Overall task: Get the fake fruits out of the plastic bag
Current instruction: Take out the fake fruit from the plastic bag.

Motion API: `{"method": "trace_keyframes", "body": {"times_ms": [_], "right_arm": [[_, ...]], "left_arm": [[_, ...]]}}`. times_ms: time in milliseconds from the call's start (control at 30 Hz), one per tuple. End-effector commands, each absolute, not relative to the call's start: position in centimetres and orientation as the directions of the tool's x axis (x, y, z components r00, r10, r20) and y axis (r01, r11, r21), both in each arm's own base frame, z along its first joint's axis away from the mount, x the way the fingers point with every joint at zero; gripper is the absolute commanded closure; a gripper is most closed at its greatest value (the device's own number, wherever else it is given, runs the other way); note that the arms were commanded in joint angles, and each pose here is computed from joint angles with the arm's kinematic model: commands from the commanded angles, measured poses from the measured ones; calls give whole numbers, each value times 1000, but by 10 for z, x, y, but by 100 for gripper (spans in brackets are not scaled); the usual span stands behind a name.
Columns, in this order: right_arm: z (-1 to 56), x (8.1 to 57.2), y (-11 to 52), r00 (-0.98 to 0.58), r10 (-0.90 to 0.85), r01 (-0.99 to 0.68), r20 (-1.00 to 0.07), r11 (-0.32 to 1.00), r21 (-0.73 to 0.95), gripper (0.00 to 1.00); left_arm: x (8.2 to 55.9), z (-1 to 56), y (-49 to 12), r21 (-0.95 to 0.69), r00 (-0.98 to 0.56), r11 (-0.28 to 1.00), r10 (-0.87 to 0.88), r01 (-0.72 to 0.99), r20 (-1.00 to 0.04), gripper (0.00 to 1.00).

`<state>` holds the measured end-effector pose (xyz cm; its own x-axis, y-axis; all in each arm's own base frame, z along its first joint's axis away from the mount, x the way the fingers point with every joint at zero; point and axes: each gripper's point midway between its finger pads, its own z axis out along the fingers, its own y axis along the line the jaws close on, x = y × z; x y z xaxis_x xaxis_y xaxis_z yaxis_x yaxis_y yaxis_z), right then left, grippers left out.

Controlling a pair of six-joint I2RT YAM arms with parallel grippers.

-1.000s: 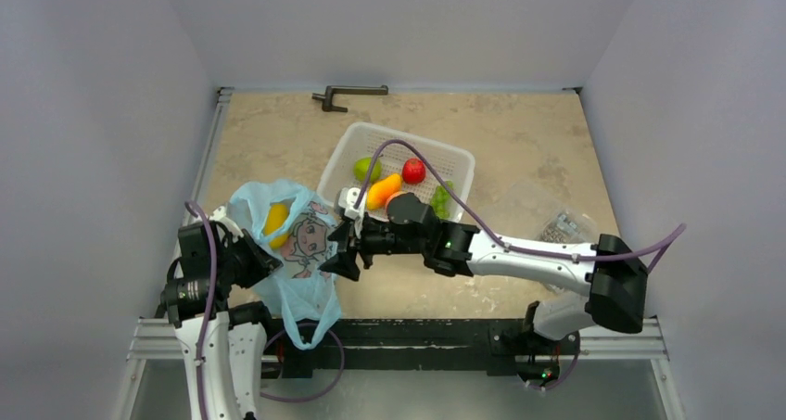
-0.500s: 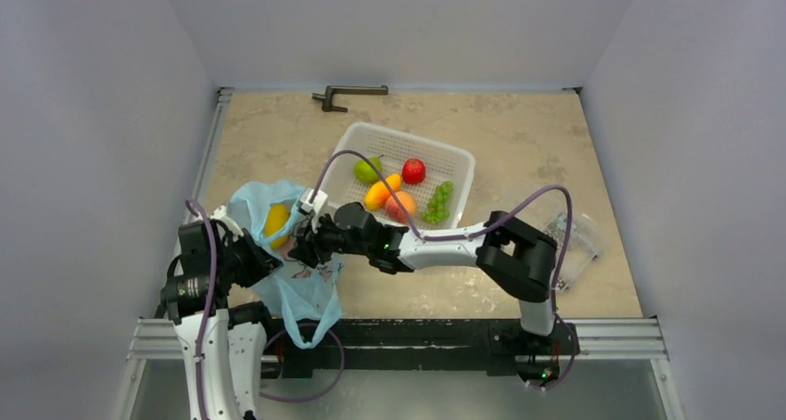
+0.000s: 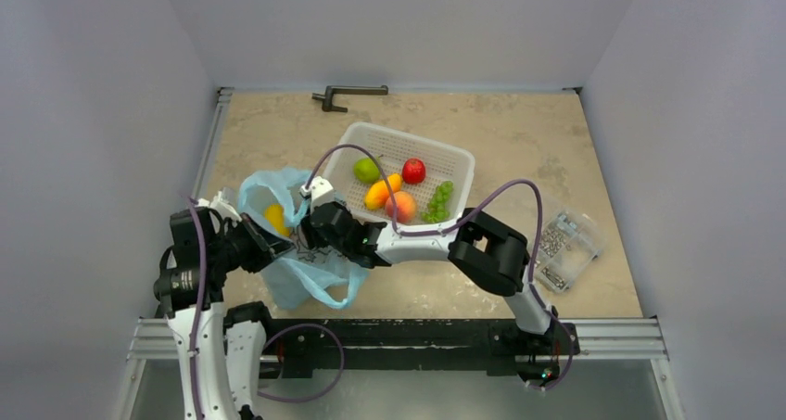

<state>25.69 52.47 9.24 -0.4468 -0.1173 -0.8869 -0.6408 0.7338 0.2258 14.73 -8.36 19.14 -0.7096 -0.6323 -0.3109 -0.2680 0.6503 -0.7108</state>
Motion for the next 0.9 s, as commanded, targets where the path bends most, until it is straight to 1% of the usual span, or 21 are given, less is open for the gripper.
{"method": "trace_keyframes", "body": {"times_ms": [0,100,233,300,333,433,600,700,867], "right_arm": [[132,276,503,-360,-113,-582,-926,803,128,51],[140,267,522,-317,-175,-684,-932,723,97,47],[145,255,550,-328,-153,-757,-932,633,162,45],[143,253,560,-342,-142,-766,-929,615,188,44],[142,249,567,-348,-138,-784,-927,586,207,43],[139,246,580,-343,-134,-808,-930,547,220,34],[124,237,599,-322,-162,-856,-933,471,214,15],[114,239,607,-312,-180,-866,-933,458,201,9],[95,241,622,-279,-225,-881,-934,446,156,3]], "left_arm": [[139,239,-87,-717,-661,679,-614,-161,-432,100],[124,202,-72,-627,-670,732,-609,-267,-425,100],[111,159,-70,-588,-710,734,-610,-340,-351,100],[107,151,-66,-559,-715,748,-605,-358,-351,100],[105,149,-60,-530,-713,764,-597,-366,-368,100],[105,146,-60,-524,-715,771,-590,-363,-373,100],[107,148,-61,-531,-719,773,-583,-348,-378,100],[109,149,-63,-541,-724,771,-579,-336,-375,100],[111,149,-66,-553,-731,767,-575,-324,-368,100]]}}
